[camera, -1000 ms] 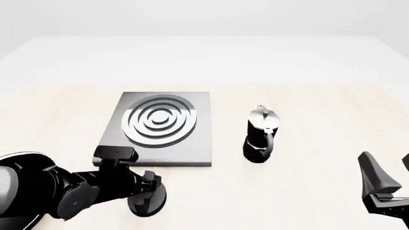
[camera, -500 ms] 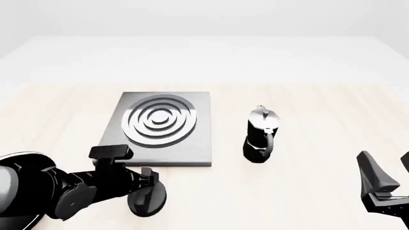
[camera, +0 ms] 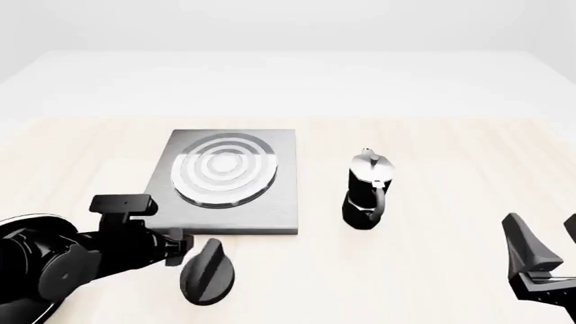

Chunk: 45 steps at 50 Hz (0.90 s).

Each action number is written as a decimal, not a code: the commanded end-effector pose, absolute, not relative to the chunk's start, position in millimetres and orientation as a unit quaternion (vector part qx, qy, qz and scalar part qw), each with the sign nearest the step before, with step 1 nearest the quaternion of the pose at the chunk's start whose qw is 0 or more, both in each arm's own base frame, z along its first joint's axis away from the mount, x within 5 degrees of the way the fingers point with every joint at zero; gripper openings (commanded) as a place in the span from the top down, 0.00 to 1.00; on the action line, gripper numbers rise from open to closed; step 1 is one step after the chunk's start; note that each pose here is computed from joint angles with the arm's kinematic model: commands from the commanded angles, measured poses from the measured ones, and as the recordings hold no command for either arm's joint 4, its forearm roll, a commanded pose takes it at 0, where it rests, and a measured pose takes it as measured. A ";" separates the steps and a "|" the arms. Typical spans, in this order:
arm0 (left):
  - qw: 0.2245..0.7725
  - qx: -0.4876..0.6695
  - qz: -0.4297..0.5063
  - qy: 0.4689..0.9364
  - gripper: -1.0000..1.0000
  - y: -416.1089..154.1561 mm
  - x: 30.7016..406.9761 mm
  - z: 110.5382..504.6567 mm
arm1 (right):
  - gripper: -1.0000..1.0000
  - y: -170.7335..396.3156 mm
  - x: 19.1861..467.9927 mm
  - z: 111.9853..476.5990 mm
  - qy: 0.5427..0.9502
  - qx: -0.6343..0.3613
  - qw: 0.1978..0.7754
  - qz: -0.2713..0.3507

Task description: Turn on the stove and put the moka pot on it.

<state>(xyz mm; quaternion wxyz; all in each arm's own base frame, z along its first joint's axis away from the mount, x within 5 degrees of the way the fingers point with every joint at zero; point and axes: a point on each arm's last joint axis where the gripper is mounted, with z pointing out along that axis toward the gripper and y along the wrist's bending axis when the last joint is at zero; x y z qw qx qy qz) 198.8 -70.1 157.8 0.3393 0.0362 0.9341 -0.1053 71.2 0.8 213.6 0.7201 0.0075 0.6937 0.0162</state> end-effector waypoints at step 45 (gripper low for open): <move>0.719 0.006 -0.025 0.694 0.00 -2.3 53.5 222.9 | 0.00 51.0 159.5 285.4 0.796 -0.081 0.587 0.124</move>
